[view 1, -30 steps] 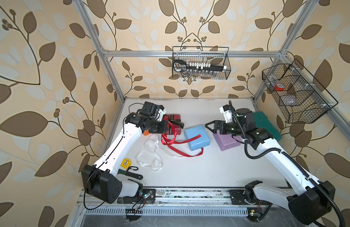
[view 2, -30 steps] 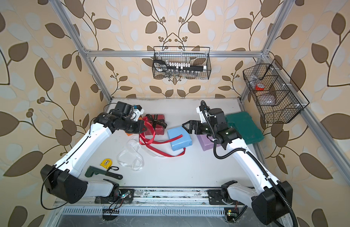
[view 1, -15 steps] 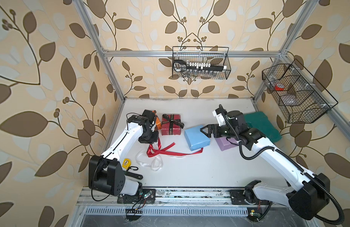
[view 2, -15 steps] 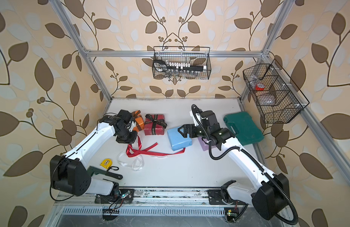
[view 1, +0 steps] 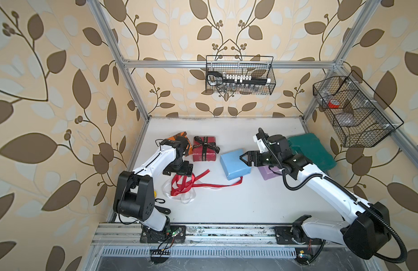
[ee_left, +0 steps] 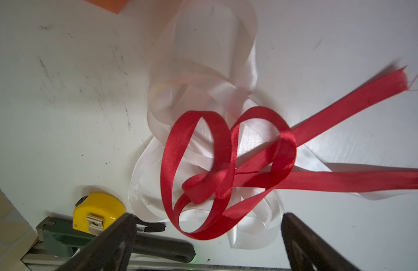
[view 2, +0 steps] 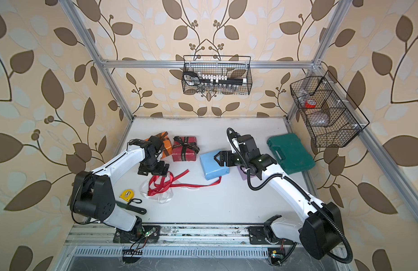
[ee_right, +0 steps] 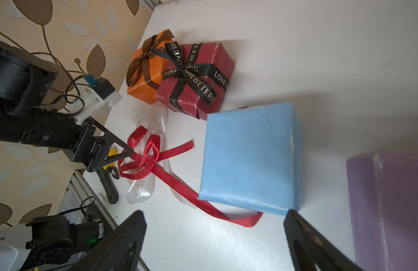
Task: Untie the ribbon bows on the gift boxes
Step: Place the ribbon at the center of the board, then move the gift box to the center of the board.
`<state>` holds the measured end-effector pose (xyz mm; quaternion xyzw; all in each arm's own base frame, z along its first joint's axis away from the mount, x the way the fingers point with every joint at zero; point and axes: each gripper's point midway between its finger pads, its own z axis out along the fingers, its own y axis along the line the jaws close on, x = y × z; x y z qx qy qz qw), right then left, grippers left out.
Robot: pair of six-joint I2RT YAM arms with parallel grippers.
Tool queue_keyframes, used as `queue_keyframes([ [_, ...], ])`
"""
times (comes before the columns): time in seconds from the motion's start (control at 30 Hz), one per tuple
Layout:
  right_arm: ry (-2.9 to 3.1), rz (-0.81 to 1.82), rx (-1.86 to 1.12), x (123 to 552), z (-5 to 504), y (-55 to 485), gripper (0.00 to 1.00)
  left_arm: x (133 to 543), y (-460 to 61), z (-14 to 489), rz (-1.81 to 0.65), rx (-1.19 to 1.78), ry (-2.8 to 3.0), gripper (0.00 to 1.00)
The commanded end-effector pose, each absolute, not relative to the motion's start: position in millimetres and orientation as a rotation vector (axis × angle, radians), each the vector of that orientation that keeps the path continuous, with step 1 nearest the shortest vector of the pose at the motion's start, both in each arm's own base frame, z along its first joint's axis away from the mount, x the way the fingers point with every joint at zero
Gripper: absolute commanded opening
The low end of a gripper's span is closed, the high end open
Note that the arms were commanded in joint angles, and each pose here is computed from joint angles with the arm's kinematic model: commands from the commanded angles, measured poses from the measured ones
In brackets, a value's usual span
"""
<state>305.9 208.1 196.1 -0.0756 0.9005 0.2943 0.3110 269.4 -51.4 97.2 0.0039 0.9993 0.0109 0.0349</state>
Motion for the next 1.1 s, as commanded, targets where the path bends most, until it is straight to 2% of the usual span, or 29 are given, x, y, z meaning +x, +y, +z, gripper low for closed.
queue_keyframes([
  [0.0,2.418,0.828,-0.229,292.6,179.7,221.0,0.87,286.7,-71.6,160.5,-0.145,0.014,2.866,0.99],
  [0.07,2.427,0.869,-0.251,285.2,176.3,233.9,0.83,291.1,-93.1,184.1,-0.321,0.030,2.782,0.99],
  [0.13,2.451,0.903,-0.291,276.6,168.5,250.9,0.71,292.6,-130.8,201.8,-0.627,0.045,2.668,0.99],
  [0.23,2.485,0.931,-0.324,266.0,152.3,270.8,0.56,288.5,-181.7,197.7,-1.007,-0.001,2.539,0.99],
  [0.27,2.495,0.942,-0.328,262.9,146.1,275.6,0.55,285.5,-192.5,189.6,-1.053,-0.013,2.530,0.99],
  [0.37,2.532,0.964,-0.317,257.3,127.4,284.9,0.49,272.5,-220.4,159.0,-1.043,0.001,2.575,0.97],
  [0.57,2.560,0.923,-0.274,260.9,100.3,282.6,0.49,257.3,-236.6,106.6,-0.970,0.008,2.691,0.99],
  [0.87,2.600,0.841,-0.220,275.8,69.3,282.5,0.49,247.9,-211.6,31.2,-0.745,-0.105,2.858,0.99],
  [1.07,2.573,0.752,-0.130,311.9,61.7,262.9,0.49,227.0,-190.6,-0.6,-0.605,-0.105,2.969,0.99],
])
